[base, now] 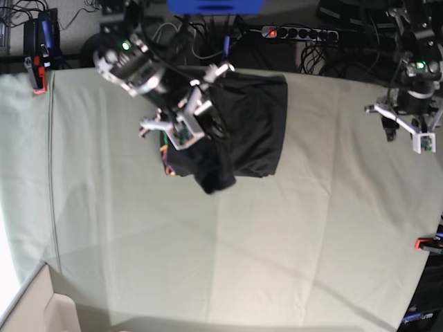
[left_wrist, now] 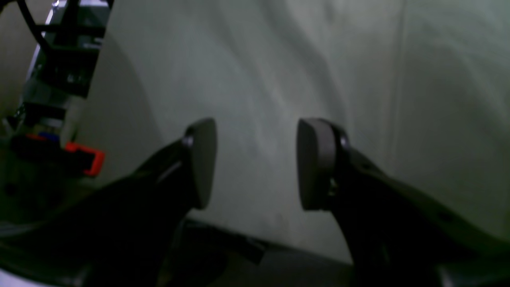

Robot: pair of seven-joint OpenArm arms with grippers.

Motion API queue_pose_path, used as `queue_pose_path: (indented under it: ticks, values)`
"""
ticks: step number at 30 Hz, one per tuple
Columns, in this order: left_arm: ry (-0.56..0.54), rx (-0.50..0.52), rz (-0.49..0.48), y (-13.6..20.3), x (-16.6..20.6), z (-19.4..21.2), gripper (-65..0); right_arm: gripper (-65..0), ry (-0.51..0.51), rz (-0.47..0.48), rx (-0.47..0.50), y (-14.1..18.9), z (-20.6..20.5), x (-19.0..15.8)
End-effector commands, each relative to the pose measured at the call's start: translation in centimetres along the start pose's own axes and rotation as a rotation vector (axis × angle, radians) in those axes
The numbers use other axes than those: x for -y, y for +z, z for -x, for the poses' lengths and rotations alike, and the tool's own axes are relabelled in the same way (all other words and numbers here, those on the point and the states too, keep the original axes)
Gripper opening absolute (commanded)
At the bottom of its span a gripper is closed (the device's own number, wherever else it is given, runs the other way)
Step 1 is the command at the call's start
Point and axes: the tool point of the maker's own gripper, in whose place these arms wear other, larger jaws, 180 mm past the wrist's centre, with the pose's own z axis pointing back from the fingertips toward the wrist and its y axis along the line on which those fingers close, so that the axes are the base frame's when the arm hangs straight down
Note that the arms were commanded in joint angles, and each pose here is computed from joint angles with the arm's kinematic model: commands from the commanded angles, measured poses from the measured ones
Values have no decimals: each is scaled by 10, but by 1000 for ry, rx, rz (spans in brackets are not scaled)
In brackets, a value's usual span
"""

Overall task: Layout the t-shirt on the table in an organized manner, then fold the t-shirt properly
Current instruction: 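Grasp the shirt end with the right gripper and fold it over the stack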

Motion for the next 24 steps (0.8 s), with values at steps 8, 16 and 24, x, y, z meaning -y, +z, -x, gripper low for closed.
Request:
queue_pose_path:
  ticks: [8,16,24]
  values:
    - [-23,-10,-7,11,-5,12,-337,-650,26,-111,-6,-37,-11,-19]
    - [-29,-39,-6,15,-6,24,-337,-650,56,-205,-25,-62,-12,-40]
    - [-32,-48,-6,16,-6,28,-337,-650,62,-225,-53,-80,-8,-35]
